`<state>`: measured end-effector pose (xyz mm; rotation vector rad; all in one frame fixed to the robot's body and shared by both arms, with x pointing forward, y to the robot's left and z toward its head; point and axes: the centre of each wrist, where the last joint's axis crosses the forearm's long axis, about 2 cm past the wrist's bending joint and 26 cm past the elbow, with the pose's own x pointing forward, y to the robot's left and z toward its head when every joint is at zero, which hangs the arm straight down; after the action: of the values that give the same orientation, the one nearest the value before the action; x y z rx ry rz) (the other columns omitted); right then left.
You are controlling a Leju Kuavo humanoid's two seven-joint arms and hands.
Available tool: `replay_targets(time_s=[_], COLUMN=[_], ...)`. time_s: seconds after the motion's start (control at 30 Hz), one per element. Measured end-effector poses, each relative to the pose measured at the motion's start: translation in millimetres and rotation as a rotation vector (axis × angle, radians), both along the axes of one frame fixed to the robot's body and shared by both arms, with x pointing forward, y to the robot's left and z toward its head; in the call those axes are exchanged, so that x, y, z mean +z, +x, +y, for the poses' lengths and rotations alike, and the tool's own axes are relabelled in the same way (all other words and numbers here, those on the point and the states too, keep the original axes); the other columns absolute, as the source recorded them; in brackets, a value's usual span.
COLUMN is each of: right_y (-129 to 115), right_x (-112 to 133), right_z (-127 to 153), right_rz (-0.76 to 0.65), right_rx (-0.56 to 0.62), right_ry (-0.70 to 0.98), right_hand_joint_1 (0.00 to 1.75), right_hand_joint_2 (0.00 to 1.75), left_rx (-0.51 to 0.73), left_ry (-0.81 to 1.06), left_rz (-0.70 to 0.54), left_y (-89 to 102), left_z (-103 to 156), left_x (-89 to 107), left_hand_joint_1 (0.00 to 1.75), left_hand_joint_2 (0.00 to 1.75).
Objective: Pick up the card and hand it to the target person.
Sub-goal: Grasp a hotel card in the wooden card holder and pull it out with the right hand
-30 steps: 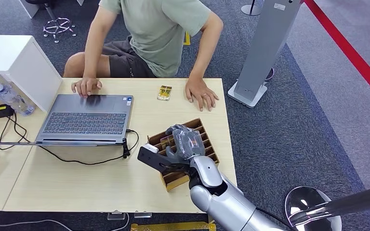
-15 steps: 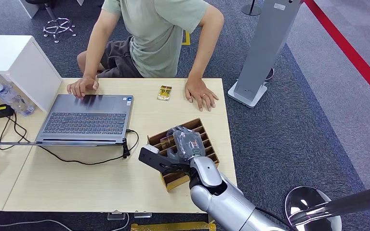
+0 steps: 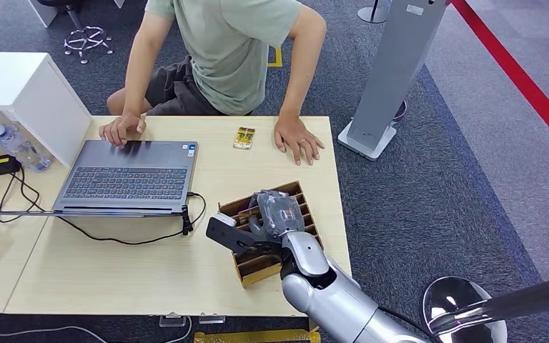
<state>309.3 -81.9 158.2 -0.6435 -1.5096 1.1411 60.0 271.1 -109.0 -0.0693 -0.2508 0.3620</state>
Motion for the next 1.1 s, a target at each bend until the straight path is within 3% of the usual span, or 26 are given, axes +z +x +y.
replay_targets(time_s=[1.1], right_y=[0.8], right_x=[1.3], right_z=[-2.5], right_rz=[-0.013], right_rx=[-0.003], right_ry=[0.011], right_hand_joint_1=[1.29], right_hand_joint_2=[1.75], left_rx=[-0.023], left_ry=[0.002], left_rz=[0.003], left_y=[-0.6], left_z=[-0.3], left_x=[-0.1], left_hand_joint_1=[0.0], left_hand_joint_2=[0.0])
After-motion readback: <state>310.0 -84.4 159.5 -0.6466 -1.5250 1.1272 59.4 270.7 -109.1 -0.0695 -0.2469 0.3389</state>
